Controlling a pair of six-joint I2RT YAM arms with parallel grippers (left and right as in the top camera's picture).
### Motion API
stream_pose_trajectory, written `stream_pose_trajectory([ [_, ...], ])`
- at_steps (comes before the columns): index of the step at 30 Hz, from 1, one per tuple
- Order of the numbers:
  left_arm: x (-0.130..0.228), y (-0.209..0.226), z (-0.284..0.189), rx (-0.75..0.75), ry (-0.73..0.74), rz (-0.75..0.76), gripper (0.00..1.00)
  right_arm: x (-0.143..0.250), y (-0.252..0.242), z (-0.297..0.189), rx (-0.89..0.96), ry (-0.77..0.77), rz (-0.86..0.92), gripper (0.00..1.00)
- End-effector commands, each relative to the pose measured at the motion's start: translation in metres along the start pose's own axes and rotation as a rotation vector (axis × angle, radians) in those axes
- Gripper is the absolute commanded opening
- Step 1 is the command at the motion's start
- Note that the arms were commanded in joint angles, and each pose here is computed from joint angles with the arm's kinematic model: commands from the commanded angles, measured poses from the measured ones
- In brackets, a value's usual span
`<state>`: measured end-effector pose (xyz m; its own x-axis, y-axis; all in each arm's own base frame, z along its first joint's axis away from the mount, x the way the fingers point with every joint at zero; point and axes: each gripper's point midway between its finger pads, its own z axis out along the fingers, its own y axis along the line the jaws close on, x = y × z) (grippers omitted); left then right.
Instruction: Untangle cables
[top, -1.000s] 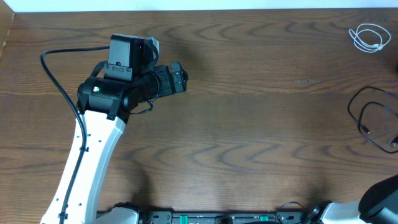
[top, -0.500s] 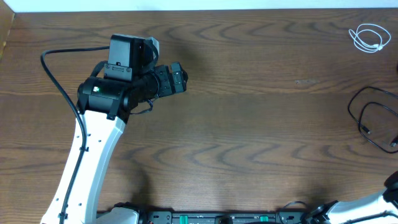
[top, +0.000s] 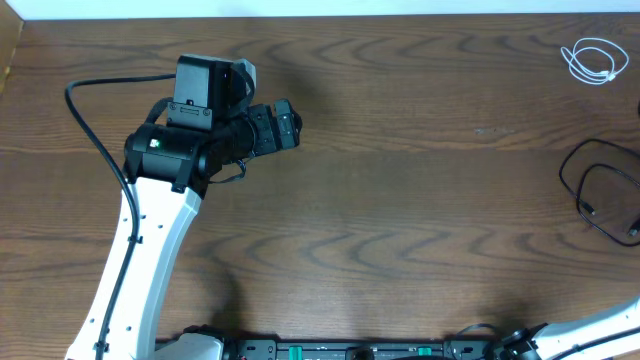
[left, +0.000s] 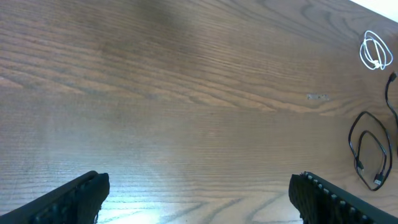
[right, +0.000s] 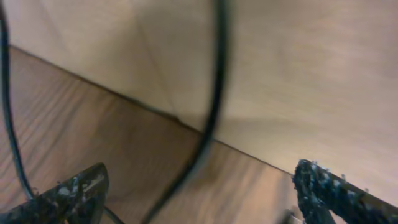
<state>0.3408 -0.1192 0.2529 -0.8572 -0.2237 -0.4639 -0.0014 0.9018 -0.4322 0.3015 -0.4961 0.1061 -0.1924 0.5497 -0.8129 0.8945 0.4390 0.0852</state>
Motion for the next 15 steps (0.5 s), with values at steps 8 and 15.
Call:
stream_pose_trajectory([
  [8,0.001,0.005,0.004,-0.014,0.008,0.002,0.98,0.018,0.057,0.007,-0.339,0.027,-0.058,0.19],
  [15,0.001,0.005,0.004,-0.014,0.008,0.002,0.98,0.041,0.101,-0.015,-0.598,0.148,0.003,0.01],
])
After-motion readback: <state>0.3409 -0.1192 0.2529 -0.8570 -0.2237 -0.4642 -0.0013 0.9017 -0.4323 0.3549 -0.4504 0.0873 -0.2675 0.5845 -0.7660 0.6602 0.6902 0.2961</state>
